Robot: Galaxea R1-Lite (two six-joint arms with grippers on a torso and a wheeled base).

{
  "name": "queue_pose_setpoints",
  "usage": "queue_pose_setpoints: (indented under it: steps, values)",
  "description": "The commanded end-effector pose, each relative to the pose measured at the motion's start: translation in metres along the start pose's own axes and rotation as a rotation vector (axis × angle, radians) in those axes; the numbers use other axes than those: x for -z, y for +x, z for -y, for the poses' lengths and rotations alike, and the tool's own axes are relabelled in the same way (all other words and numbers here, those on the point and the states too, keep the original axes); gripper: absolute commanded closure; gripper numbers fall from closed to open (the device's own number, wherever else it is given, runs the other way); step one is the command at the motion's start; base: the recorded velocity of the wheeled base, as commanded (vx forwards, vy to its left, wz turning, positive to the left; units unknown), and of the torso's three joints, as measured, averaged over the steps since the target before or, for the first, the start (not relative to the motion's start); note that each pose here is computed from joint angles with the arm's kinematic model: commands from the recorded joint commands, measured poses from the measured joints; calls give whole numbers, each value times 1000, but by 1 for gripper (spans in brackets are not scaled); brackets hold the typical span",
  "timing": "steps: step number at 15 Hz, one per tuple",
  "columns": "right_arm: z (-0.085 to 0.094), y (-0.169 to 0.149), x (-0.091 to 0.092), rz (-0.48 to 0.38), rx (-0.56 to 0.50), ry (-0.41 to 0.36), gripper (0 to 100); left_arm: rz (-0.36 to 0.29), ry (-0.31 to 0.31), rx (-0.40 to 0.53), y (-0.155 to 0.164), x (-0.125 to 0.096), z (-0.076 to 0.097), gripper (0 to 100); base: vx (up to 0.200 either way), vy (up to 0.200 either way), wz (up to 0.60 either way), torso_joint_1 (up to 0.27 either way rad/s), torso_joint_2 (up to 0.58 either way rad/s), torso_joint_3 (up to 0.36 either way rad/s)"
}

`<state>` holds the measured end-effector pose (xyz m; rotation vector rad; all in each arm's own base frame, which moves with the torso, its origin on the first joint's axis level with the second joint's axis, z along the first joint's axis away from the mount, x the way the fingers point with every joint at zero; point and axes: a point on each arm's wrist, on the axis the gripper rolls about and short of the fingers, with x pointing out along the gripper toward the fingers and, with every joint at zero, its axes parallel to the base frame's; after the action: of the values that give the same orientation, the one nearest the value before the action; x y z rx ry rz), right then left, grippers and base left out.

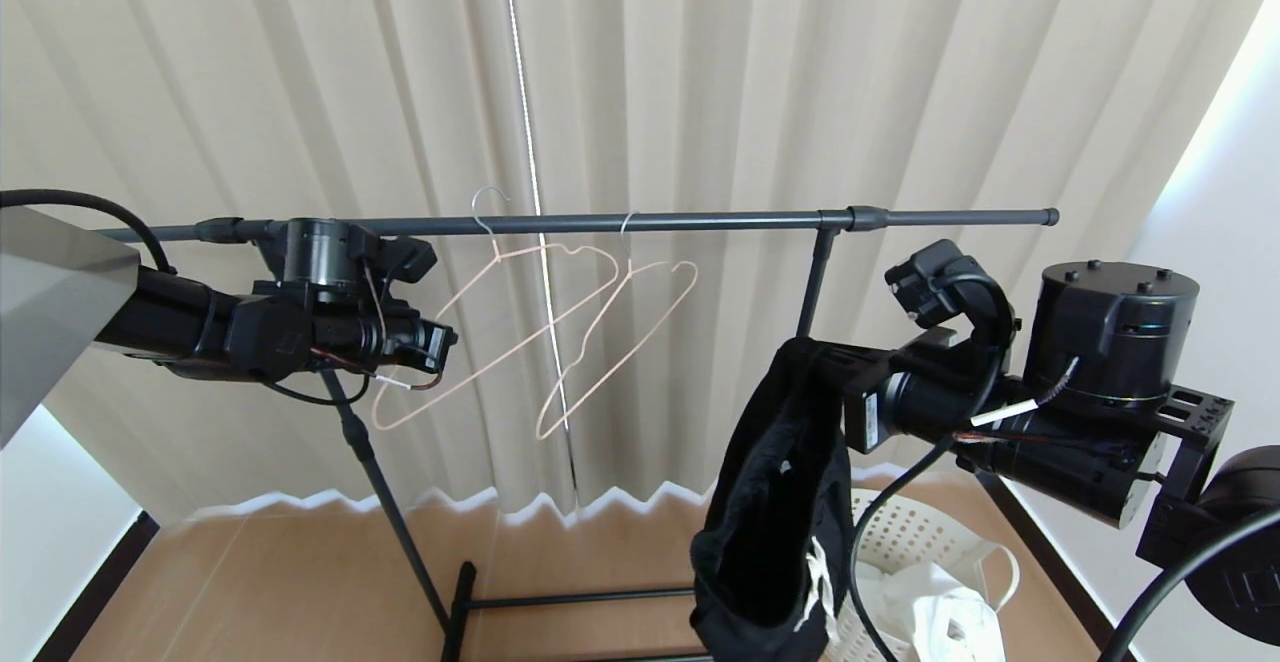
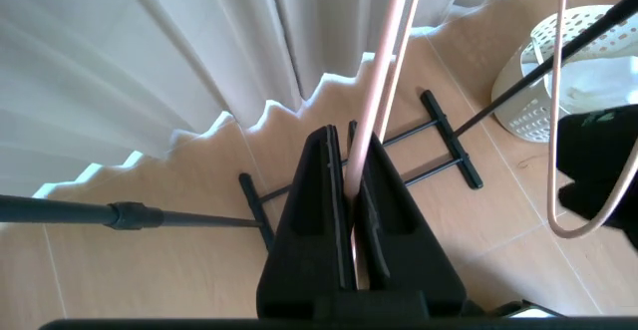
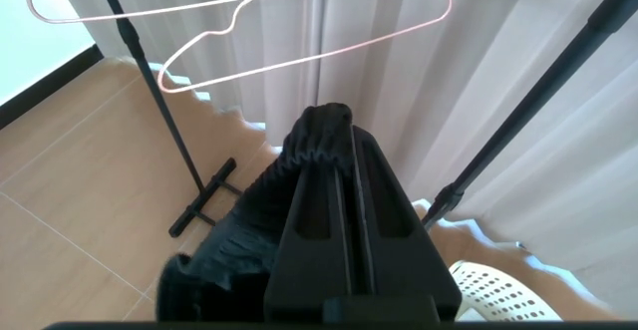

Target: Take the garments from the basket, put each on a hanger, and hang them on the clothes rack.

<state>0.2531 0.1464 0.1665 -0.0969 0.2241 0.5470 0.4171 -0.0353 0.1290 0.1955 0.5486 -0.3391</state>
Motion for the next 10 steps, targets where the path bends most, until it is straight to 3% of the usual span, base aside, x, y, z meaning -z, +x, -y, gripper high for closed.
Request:
queue_pose_setpoints:
  steps: [1,8,10]
  values:
    - [0,0,0,1,-1,0,100,13,5,-1,-8,-4,2,100,0,0,0,0,0,0]
    - [0,-2,-2,7,-1,-1,100,23,8,-5,-40,-5,9,100,0,0,0,0,0,0]
    - [0,-2,-2,9,-1,-1,100,25,9,-4,-65,-1,15,100,0,0,0,0,0,0]
